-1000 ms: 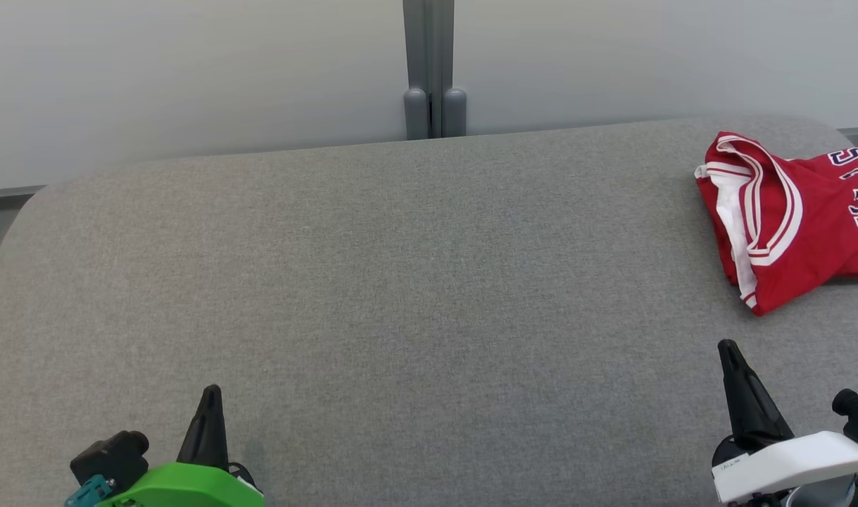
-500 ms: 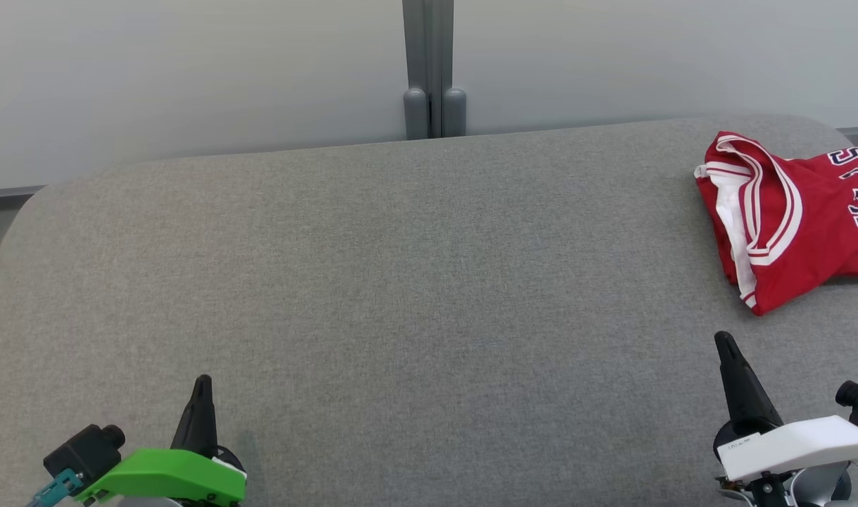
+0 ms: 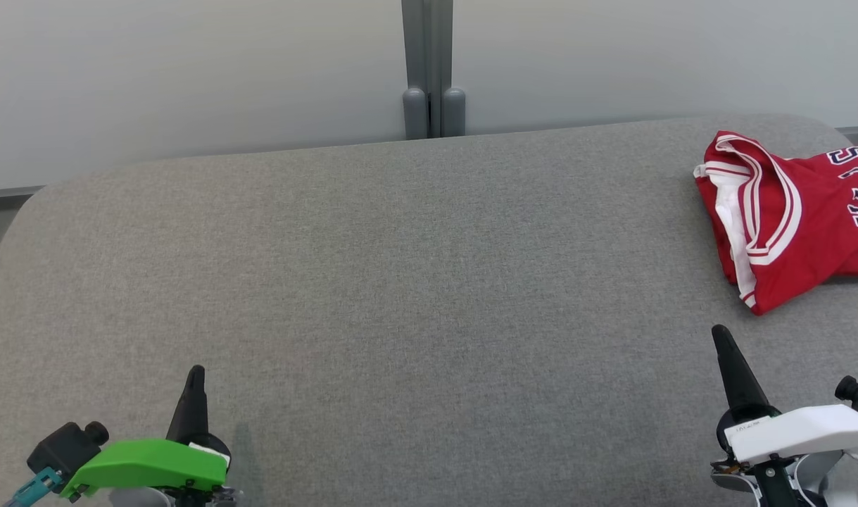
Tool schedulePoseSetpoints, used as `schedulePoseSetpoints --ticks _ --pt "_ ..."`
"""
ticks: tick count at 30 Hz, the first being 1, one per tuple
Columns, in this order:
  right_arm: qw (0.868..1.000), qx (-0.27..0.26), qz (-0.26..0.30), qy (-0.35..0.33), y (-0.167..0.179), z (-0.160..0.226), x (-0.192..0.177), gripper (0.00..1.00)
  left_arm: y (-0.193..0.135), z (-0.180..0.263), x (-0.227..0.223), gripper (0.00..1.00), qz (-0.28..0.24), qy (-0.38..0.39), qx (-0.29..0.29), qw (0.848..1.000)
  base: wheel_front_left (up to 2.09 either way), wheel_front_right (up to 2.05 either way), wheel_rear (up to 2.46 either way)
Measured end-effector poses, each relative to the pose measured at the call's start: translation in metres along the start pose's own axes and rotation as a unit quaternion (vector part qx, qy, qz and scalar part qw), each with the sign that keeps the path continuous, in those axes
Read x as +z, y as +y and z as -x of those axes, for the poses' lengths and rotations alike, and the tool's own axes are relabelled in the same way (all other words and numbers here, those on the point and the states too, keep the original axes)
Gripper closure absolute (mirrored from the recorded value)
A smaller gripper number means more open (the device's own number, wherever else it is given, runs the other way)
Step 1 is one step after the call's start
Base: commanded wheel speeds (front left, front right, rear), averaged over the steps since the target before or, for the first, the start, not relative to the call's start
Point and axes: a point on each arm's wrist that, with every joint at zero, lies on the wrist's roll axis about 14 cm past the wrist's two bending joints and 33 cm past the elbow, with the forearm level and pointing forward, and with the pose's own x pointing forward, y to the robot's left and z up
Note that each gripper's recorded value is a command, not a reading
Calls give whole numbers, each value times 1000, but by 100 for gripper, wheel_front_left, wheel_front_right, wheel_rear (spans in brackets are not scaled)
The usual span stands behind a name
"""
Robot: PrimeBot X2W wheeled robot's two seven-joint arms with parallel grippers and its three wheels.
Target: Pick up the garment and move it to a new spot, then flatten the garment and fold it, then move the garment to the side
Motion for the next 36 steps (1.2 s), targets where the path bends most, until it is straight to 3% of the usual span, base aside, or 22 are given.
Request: schedulePoseSetpoints --ticks 36 --pt "984 -8 -180 -8 -5 -17 2 100 -11 -11 20 100 182 -14 -32 983 0 0 0"
